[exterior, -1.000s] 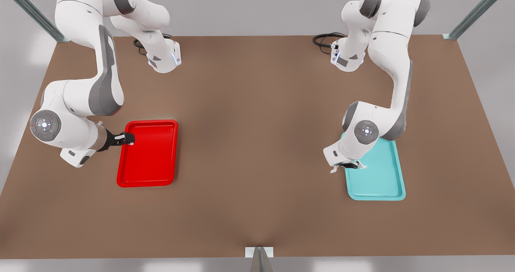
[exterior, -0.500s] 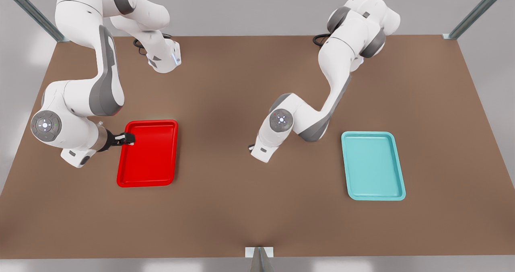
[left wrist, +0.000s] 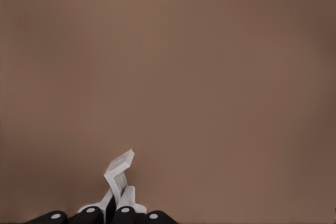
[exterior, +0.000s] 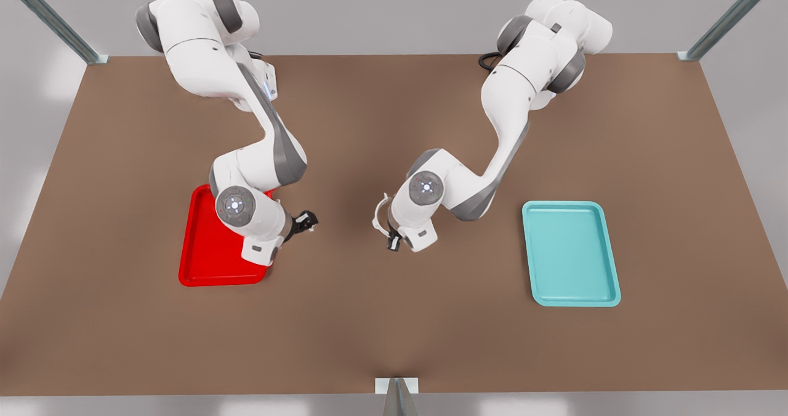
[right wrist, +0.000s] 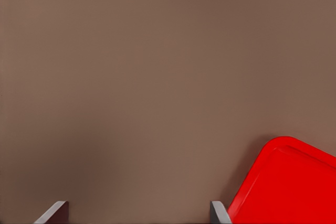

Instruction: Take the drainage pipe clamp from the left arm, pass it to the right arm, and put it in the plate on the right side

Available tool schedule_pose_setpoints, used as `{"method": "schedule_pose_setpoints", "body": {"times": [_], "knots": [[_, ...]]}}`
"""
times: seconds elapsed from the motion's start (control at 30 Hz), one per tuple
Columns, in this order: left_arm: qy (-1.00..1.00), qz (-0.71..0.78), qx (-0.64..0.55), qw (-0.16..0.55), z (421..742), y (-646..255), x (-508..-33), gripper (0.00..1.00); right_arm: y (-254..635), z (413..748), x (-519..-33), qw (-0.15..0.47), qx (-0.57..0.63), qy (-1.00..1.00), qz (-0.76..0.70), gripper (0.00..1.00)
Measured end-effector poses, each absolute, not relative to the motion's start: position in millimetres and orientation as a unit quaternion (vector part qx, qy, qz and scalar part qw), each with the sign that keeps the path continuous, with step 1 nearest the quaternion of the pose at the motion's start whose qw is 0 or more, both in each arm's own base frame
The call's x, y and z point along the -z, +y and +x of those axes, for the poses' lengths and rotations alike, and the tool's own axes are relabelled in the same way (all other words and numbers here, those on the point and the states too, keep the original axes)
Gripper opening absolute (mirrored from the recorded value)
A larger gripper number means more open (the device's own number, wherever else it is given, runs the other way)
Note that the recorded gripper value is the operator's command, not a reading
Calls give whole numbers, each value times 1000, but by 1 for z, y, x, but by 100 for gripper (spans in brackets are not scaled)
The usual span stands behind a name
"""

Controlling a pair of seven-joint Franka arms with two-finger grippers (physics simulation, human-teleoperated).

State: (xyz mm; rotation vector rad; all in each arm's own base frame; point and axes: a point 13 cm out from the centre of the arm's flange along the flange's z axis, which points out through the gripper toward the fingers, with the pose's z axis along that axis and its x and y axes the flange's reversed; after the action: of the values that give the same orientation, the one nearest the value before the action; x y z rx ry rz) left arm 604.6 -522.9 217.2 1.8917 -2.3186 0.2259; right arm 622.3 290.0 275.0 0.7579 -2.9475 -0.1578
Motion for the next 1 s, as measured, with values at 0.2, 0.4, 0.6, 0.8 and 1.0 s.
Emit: {"method": "schedule_pose_setpoints", "body": {"times": [0.2, 0.4, 0.6, 0.8, 1.0], "knots": [[-696, 710, -73, 79, 610, -524, -210, 21, 374, 579, -256, 1, 74, -957, 280, 100], [-639, 761, -73, 85, 613, -523, -212, 21, 410, 565, -246, -54, 107, -958, 259, 99], [-613, 782, -70, 90, 611, -525, -213, 21, 449, 559, -242, -90, 127, -954, 256, 99], [-592, 797, -68, 92, 611, -525, -214, 21, 454, 561, -229, -106, 131, -955, 243, 100], [-577, 808, -66, 93, 612, -524, -215, 21, 448, 560, -213, -111, 130, -958, 230, 100]]}}
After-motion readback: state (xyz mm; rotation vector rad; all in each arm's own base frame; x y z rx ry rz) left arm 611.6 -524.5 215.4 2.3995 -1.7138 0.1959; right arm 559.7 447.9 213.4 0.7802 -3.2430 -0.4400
